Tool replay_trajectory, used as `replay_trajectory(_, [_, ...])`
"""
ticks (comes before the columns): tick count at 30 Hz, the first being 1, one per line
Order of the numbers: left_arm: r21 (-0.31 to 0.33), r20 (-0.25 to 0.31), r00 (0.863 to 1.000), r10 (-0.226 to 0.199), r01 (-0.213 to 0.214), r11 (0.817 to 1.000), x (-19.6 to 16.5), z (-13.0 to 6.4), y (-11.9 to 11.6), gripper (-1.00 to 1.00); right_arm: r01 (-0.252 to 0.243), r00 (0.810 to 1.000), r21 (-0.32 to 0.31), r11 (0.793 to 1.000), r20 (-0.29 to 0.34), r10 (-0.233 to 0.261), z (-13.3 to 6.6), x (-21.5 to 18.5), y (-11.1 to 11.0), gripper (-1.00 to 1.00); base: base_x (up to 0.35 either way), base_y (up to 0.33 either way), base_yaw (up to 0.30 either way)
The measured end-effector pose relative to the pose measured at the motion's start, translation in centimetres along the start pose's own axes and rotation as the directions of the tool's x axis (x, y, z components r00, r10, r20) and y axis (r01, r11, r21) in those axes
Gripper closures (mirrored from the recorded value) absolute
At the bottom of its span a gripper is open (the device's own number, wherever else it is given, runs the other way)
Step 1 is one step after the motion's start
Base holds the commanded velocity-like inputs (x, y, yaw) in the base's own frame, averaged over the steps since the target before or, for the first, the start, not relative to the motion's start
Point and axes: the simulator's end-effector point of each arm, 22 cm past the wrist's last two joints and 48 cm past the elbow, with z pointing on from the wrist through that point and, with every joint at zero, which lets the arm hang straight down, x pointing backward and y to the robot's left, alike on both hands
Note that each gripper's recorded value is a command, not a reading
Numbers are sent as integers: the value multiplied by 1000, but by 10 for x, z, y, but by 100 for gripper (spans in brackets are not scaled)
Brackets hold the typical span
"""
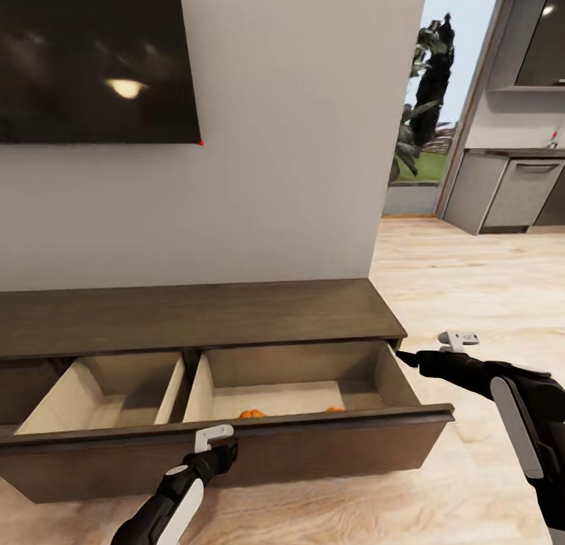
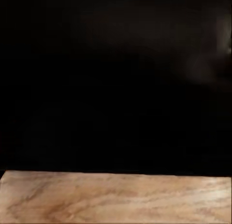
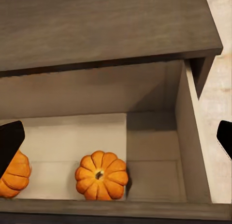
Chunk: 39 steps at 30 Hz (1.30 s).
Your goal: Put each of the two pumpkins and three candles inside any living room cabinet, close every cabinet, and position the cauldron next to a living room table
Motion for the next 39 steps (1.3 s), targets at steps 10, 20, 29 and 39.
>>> replay_trajectory(10, [5, 1, 1000, -5, 5, 1000, 0, 0, -1, -100, 0, 1000, 1, 1000, -1, 0, 0, 0, -1, -100, 339, 77, 0])
replay_trajectory(20, [3, 3, 1000, -4, 4, 1000, -1, 0, 0, -100, 1, 1000, 1, 1000, 0, -1, 0, 0, -1, -100, 337, 155, 0])
replay_trajectory(29, [-6, 14, 1000, 0, 0, 1000, -3, 0, 1, -100, 1, 1000, 2, 1000, -1, -1, 0, 0, -1, -100, 197, 80, 0])
replay_trajectory(39, [-4, 22, 1000, -3, 3, 1000, -5, 0, 0, -100, 1, 1000, 1, 1000, -1, -1, 0, 0, -1, -100, 77, 21, 0])
